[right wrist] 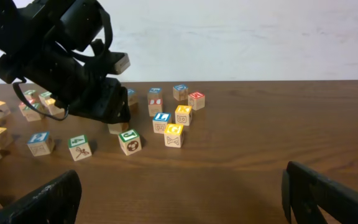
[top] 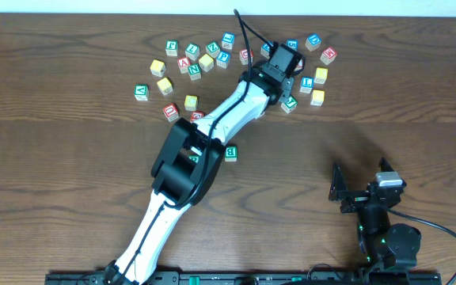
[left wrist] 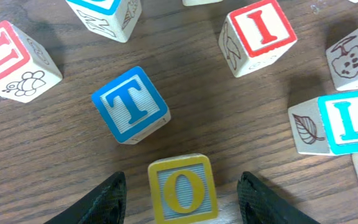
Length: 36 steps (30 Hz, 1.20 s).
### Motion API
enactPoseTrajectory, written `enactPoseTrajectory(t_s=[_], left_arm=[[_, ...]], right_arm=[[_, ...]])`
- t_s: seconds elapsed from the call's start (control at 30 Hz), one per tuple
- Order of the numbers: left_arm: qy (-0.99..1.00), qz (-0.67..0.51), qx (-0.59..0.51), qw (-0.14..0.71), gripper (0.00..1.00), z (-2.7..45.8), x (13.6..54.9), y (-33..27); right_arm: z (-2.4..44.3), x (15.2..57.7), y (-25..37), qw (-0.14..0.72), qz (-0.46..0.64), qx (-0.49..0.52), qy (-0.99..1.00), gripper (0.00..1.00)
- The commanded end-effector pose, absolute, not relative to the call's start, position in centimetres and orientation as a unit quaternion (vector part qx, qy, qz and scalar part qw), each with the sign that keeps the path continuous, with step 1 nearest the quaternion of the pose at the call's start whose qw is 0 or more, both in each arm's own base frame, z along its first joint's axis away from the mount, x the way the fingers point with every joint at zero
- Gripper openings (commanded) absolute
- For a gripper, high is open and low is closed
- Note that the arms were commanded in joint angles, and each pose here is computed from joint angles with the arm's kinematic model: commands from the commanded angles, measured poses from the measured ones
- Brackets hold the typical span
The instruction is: Spell out ROBOT
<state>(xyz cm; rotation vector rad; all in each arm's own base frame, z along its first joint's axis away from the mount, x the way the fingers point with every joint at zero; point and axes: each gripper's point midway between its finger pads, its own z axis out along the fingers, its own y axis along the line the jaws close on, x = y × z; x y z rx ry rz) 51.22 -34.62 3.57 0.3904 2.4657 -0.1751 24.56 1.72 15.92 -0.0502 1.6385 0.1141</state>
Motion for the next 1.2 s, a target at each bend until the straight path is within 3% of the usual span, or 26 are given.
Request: enactPoseTrajectory(t_s=[0.0, 0.17, 0.3, 0.43, 0.73, 0.93, 1.17], left_arm=[[0.935, -0.058, 0.155, 0.313, 0.57, 2.5, 51.5, -34.7], [0.937, -0.054, 0.156, 0.307, 0.56, 1.5, 51.4, -34.6], [0.935, -0.056, 0.154, 0.315, 0.40, 1.7, 51.8, -34.7], [0.931, -0.049, 0.147, 0.330, 0.33, 2.7, 52.3, -34.5], [0.915, -0.062, 0.133, 0.376, 0.24, 12.3, 51.9, -33.7], [0.933, -0.061, 0.105, 0.339, 0.24, 20.1, 46.1, -30.3], [0.972, -0.024, 0.055, 0.229, 0.20, 20.9, 38.0, -26.3]], right_arm=[[15.8, 24.5, 1.8, 0.681, 0.047, -0.029, 0.730, 0.99], [15.8, 24.5, 1.8, 0.681, 0.047, -0.029, 0.730, 0.99], [15.8, 24.5, 1.8, 0.681, 0.047, -0.029, 0.730, 0.99], [15.8, 24.5, 1.8, 0.681, 0.047, -0.029, 0.730, 0.99], [15.8, 24.5, 1.8, 0.681, 0.047, -0.029, 0.730, 0.99], [15.8, 24.5, 1.8, 0.681, 0.047, -0.029, 0.730, 0.99], [15.8, 24.5, 1.8, 0.681, 0.047, -0.029, 0.730, 0.99]])
